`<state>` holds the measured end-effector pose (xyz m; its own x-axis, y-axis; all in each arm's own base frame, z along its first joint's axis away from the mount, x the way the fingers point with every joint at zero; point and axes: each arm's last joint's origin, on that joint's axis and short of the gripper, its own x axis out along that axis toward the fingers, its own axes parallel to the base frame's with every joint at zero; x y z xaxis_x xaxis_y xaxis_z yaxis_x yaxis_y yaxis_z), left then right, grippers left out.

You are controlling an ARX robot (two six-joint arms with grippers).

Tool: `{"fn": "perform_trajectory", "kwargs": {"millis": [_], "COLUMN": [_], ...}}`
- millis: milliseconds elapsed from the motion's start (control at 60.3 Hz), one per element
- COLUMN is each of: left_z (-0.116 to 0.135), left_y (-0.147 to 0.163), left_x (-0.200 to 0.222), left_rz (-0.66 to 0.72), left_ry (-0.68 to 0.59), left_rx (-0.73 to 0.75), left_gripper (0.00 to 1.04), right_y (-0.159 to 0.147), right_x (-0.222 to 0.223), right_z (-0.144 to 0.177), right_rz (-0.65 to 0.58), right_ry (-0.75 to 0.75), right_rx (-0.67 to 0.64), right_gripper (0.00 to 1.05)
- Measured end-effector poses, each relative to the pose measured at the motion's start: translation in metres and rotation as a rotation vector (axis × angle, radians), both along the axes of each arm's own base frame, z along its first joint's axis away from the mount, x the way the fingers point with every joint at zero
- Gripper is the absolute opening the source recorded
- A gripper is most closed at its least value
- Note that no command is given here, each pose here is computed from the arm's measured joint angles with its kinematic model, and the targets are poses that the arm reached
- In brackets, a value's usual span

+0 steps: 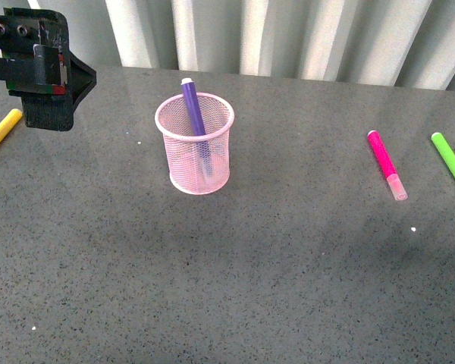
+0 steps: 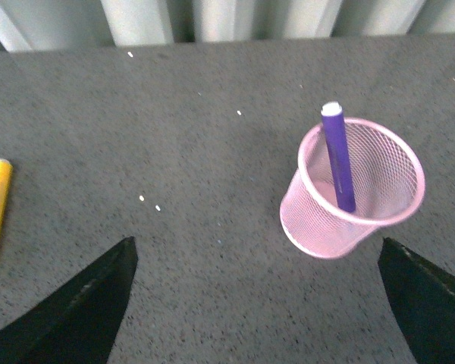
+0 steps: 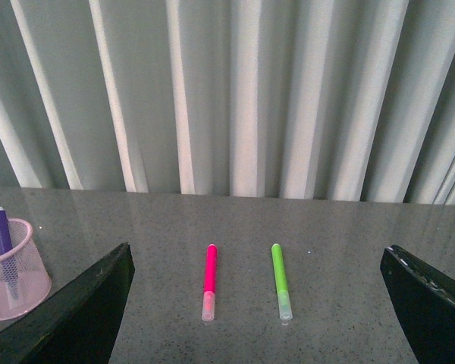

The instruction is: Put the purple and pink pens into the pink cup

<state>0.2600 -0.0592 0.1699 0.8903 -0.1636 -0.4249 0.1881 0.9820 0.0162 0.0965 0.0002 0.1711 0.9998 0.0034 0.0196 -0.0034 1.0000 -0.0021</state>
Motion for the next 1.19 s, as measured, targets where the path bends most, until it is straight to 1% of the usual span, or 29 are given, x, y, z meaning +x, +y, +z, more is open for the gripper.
{"fn": "perform_trajectory", "kwargs": {"millis": [33,66,83,133,199,216,265,282,348,481,597,664,780,1195], "left_z": [-0.007,-0.01,-0.011,-0.018,-0.012,-0.011,-0.007,-0.006,-0.008,-0.009,-0.008,-0.008,-0.007,-0.003], "left_y": [0.001,0.004,0.004,0.011,0.021,0.022,0.027,0.03,0.035,0.041,0.047,0.052,0.059,0.059], "left_x": [-0.002,-0.003,-0.005,-0.019,-0.032,-0.034,-0.043,-0.047,-0.058,-0.073,-0.089,-0.095,-0.103,-0.129], "left_rz": [0.051,0.111,0.118,0.149,0.173,0.176,0.184,0.184,0.179,0.175,0.185,0.16,0.184,0.184], "left_ry": [-0.053,-0.155,-0.18,-0.287,-0.393,-0.401,-0.43,-0.435,-0.424,-0.418,-0.419,-0.42,-0.424,-0.437], "left_rx": [0.012,0.009,0.004,-0.021,-0.049,-0.052,-0.058,-0.059,-0.058,-0.059,-0.057,-0.064,-0.059,-0.061], "left_gripper": [0.91,0.85,0.83,0.73,0.58,0.56,0.45,0.4,0.26,0.03,0.04,0.04,0.04,0.04], "right_y": [0.0,0.0,0.0,0.0,0.0,0.0,0.0,0.0,0.0,0.0,0.0,0.0,0.0,0.0], "right_x": [0.0,0.0,0.0,0.0,0.0,0.0,0.0,0.0,0.0,0.0,0.0,0.0,0.0,0.0], "right_z": [0.0,0.0,0.0,0.0,0.0,0.0,0.0,0.0,0.0,0.0,0.0,0.0,0.0,0.0], "right_rz": [0.0,-0.002,-0.002,-0.004,-0.003,-0.003,-0.003,-0.002,-0.002,-0.003,-0.003,-0.003,-0.003,-0.003], "right_ry": [0.0,0.0,0.0,0.0,0.0,0.0,0.0,0.0,0.0,0.0,0.0,0.0,0.0,0.0], "right_rx": [0.0,0.0,0.0,0.0,0.0,0.0,0.0,0.0,0.0,0.0,0.0,0.0,0.0,0.0], "right_gripper": [0.98,0.98,0.98,0.98,0.98,0.98,0.98,0.98,0.98,0.98,0.98,0.98,0.98,0.98]}}
